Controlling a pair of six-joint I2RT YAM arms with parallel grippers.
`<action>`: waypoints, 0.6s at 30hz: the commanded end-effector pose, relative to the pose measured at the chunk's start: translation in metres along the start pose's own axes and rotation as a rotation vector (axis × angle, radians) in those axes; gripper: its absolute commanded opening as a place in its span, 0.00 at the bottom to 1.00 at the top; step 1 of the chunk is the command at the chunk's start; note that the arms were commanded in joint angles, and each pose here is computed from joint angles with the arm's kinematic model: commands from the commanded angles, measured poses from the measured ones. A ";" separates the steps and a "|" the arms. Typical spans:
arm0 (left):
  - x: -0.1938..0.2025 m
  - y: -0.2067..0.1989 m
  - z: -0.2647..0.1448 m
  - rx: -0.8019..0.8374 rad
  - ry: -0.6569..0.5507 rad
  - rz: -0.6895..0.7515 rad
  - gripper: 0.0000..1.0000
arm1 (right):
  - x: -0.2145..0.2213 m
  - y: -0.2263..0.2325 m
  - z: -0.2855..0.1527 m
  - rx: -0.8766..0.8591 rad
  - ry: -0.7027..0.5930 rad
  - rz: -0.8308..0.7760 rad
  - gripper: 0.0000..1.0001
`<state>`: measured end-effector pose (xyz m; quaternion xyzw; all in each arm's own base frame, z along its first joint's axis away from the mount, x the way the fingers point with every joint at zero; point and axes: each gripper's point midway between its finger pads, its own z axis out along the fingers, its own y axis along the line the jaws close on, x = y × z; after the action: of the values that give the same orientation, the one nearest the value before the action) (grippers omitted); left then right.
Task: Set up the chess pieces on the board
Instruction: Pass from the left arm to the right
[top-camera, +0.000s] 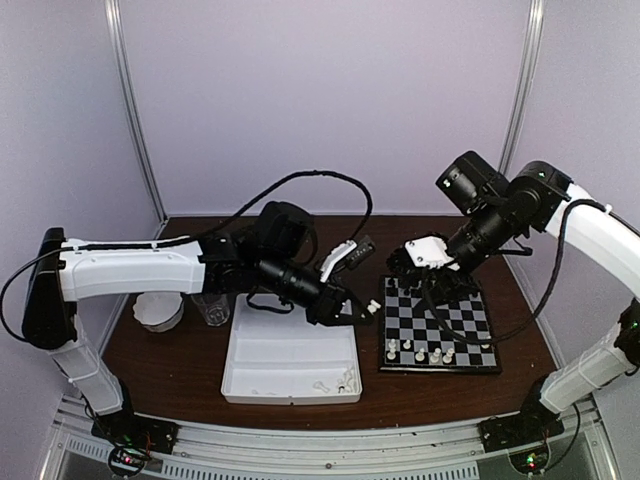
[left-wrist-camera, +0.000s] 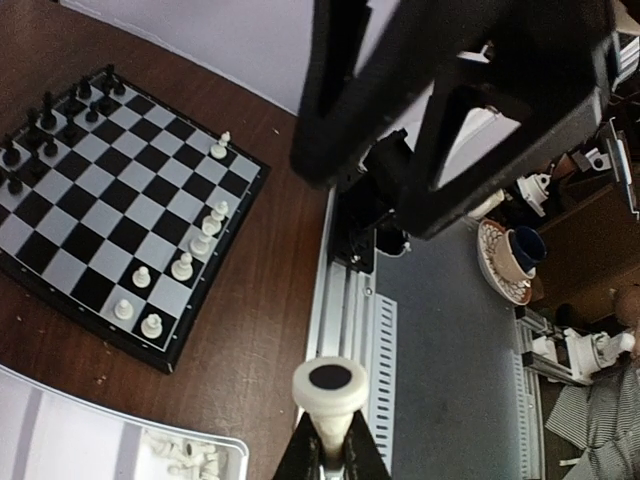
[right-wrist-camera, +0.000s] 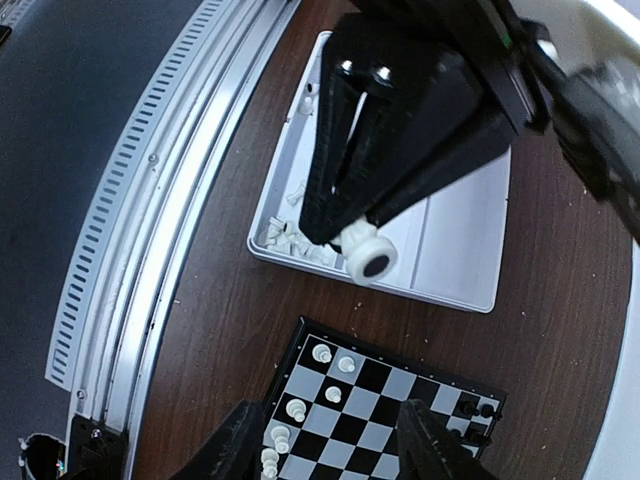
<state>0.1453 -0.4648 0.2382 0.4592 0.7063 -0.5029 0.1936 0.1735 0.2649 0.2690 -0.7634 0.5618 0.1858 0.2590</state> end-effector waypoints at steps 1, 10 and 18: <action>-0.010 -0.022 -0.001 0.122 0.011 -0.079 0.00 | -0.005 0.003 -0.004 0.057 0.116 -0.115 0.48; -0.010 -0.030 0.005 0.207 0.036 -0.171 0.00 | -0.019 0.008 0.027 0.125 0.246 -0.256 0.48; -0.006 -0.031 0.009 0.237 0.064 -0.221 0.00 | -0.029 0.011 0.040 0.156 0.267 -0.307 0.46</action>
<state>0.1202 -0.4718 0.2377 0.4137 0.7133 -0.5623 0.0617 0.1467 0.3038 0.2514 -0.8418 0.4766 0.0258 0.2520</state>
